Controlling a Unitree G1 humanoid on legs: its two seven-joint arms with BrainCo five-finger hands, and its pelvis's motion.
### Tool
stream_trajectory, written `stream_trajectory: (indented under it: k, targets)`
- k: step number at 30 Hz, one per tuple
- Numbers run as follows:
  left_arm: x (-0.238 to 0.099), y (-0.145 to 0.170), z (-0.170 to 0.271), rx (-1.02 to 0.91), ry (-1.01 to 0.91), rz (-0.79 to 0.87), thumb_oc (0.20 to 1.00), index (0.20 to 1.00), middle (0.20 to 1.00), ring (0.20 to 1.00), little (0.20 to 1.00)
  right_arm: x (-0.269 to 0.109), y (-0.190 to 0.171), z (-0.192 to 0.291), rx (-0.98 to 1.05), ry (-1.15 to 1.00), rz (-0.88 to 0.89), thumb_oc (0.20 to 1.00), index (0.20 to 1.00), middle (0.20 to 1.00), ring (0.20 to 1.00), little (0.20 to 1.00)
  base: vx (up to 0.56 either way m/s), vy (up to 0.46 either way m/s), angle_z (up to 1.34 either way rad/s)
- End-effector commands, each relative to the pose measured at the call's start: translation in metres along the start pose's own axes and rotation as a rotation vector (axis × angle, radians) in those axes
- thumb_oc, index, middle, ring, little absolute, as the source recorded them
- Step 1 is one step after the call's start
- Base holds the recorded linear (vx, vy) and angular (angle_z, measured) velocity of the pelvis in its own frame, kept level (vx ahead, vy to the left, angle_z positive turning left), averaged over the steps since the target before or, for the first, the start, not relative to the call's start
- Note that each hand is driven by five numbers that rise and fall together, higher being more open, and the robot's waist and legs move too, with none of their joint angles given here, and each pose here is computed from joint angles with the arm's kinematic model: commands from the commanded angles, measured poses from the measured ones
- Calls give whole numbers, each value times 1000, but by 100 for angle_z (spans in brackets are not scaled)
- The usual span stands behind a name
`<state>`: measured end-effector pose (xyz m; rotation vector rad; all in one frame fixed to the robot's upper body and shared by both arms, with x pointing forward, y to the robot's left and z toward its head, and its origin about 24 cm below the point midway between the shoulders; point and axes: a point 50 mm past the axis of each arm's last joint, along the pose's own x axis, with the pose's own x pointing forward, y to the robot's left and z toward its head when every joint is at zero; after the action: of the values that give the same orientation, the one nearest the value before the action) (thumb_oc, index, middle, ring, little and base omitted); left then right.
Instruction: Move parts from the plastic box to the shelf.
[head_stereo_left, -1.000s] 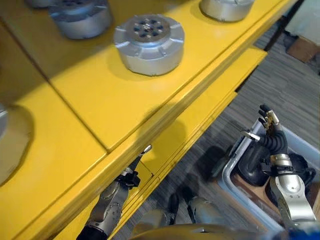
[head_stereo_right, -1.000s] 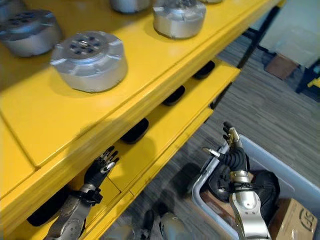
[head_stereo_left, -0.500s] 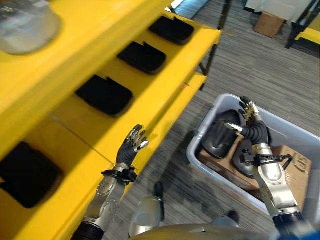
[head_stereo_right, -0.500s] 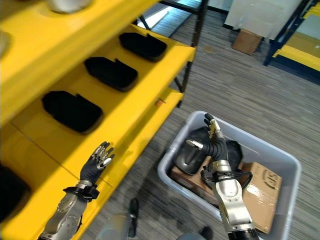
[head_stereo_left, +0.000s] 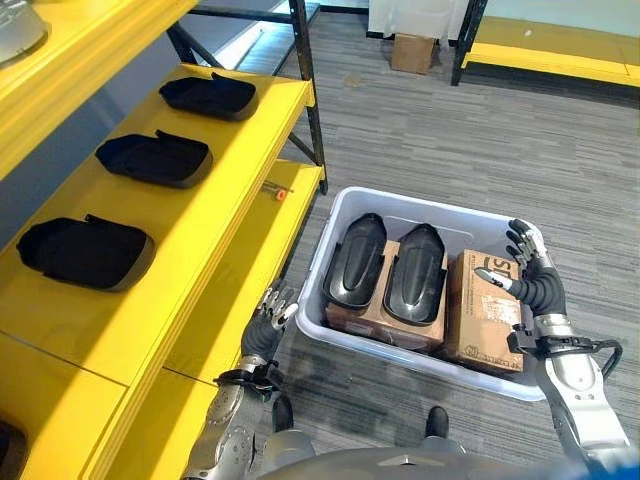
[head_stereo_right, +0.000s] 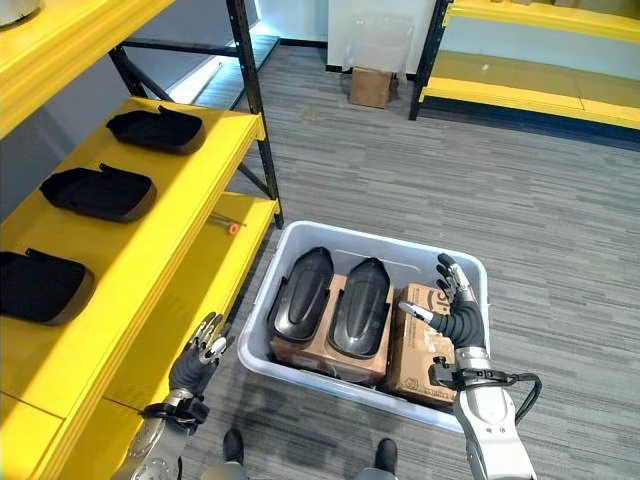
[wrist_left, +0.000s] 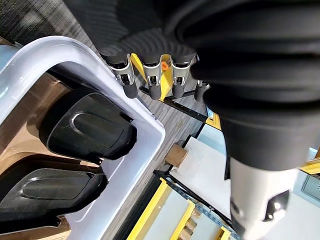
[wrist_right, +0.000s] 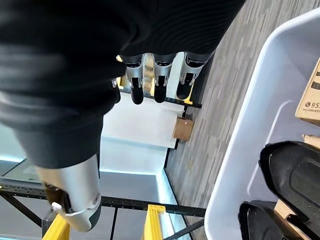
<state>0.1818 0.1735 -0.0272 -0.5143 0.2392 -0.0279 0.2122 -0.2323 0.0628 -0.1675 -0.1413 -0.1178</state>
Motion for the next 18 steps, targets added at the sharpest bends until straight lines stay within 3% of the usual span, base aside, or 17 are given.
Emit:
stream_trajectory:
  k: [1, 5, 18]
  targets:
    - [12, -6, 26, 60, -100, -80, 1000, 1000, 1000, 1000, 1000, 9, -8, 33, 18, -182, -13, 1000, 1000, 1000, 1000, 1000, 39, 11, -5]
    - [15, -8, 31, 82, -118, -96, 1000, 1000, 1000, 1000, 1000, 9, -10, 27, 6, -149, 1, 1000, 1000, 1000, 1000, 1000, 20, 54, -2]
    - [40, -28, 77, 90, -348, -90, 1000, 1000, 1000, 1000, 1000, 60, 1, 51, -48, -272, -47, 1000, 1000, 1000, 1000, 1000, -97, 56, -20]
